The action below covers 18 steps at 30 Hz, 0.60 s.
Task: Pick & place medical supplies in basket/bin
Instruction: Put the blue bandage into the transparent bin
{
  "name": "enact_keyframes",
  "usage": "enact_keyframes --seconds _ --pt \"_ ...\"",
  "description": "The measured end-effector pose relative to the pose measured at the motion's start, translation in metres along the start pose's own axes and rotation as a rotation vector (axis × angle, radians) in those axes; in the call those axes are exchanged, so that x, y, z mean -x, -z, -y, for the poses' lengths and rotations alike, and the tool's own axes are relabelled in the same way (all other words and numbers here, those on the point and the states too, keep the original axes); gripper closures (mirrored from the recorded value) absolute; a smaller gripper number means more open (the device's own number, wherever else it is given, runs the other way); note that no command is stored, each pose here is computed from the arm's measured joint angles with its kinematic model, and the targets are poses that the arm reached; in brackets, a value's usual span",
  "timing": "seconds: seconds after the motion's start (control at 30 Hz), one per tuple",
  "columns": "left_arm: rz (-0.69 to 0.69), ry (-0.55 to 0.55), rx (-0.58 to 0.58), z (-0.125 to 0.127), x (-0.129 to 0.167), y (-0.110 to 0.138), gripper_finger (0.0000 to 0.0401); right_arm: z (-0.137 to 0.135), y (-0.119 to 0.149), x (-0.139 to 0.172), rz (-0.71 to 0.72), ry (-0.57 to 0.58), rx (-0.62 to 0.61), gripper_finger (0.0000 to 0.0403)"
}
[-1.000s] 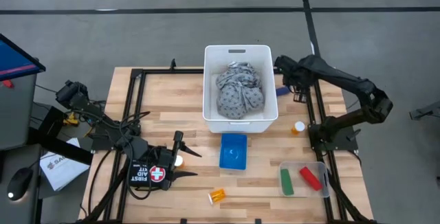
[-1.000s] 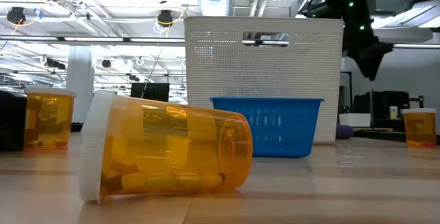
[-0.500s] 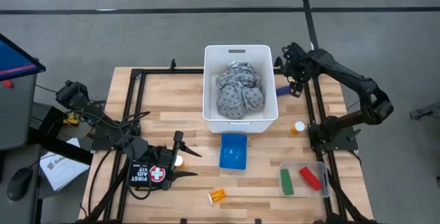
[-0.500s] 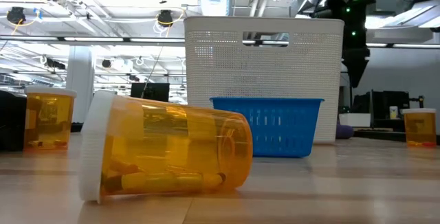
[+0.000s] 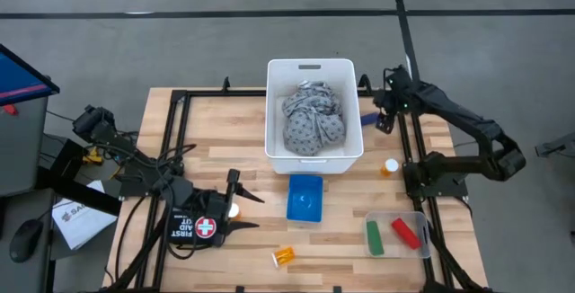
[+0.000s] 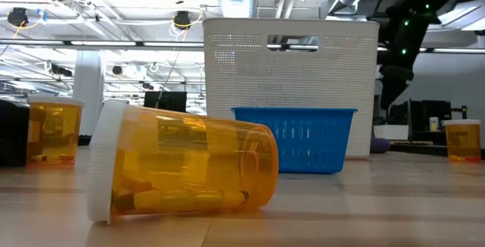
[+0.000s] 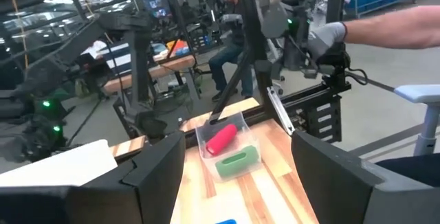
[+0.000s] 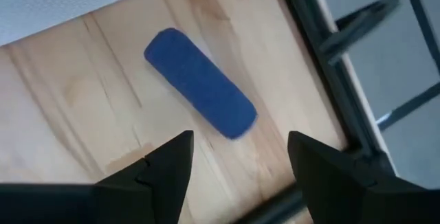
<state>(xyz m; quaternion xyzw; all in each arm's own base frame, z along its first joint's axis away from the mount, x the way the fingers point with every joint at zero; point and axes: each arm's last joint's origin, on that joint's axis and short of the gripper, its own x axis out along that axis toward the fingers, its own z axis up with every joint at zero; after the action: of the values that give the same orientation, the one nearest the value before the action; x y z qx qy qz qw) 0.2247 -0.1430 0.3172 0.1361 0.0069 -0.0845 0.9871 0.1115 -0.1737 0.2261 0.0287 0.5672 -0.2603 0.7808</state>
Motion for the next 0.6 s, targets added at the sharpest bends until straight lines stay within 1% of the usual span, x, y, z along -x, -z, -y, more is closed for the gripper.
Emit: enact_keyframes --seconds 0.17,0.27,0.43,0.6 --pt "-0.002 -0.007 0.004 -0.002 -0.001 0.000 0.0142 -0.001 0.000 -0.025 0.028 -0.004 0.021 0.0169" --pt "-0.002 -0.007 0.005 -0.002 -0.001 0.000 0.0142 -0.001 -0.001 -0.037 0.003 -0.023 0.044 0.0169" --pt "-0.004 -0.007 0.003 -0.002 -0.001 0.001 0.0142 -0.003 -0.001 -0.054 -0.057 -0.079 0.111 0.0169" --pt "-0.003 -0.007 0.003 -0.002 -0.001 0.001 0.0142 -0.010 -0.007 -0.063 -0.052 -0.098 0.206 0.0169"
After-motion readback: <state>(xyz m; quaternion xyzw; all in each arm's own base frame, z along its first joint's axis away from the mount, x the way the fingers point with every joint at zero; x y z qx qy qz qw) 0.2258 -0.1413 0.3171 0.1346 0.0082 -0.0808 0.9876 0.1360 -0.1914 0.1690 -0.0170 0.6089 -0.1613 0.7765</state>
